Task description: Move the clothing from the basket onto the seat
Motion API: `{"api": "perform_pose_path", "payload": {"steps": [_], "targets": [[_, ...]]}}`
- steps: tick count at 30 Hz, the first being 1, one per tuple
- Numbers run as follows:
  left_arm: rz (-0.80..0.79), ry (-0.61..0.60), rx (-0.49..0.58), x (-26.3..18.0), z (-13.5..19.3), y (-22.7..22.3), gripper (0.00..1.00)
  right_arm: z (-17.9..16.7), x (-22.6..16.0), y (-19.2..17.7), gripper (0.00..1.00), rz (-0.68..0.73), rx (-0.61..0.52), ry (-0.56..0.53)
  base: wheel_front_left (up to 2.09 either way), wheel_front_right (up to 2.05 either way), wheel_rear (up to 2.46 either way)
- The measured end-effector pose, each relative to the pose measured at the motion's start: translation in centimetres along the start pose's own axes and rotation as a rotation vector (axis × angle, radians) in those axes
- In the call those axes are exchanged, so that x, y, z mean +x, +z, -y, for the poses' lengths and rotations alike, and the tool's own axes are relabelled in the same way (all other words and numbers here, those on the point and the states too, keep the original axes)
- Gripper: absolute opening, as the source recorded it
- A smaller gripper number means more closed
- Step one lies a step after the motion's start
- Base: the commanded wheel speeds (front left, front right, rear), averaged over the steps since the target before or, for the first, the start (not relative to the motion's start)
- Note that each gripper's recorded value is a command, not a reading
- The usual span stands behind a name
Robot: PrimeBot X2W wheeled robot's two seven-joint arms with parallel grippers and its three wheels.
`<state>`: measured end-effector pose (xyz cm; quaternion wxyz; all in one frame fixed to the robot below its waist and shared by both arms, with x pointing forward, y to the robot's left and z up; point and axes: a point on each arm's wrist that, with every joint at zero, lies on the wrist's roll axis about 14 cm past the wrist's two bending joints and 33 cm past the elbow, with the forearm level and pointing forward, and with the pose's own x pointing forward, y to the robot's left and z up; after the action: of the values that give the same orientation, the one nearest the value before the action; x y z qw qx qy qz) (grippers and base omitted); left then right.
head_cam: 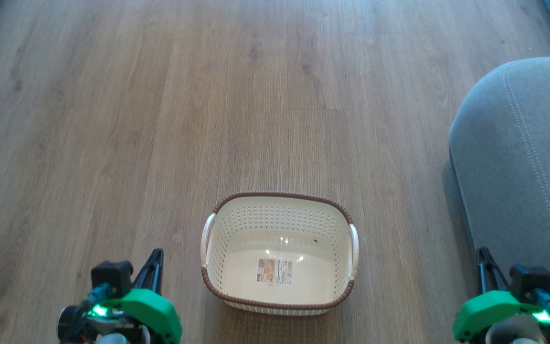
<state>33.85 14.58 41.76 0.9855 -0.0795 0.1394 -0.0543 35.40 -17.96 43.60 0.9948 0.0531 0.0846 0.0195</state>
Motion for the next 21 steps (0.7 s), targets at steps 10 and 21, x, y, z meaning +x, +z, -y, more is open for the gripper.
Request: {"api": "perform_pose_path", "payload": {"steps": [10,21], "targets": [[-0.01,0.024,-0.118,0.4,-0.47,0.43,0.0,0.45,-0.08,-0.05,0.0,-0.008,0.121,-0.027,0.0,0.0,0.0],[-0.015,0.038,-0.249,0.74,-0.72,0.81,0.0,0.89,-0.07,0.13,0.0,-0.005,0.255,-0.053,0.0,0.0,0.0]]}}
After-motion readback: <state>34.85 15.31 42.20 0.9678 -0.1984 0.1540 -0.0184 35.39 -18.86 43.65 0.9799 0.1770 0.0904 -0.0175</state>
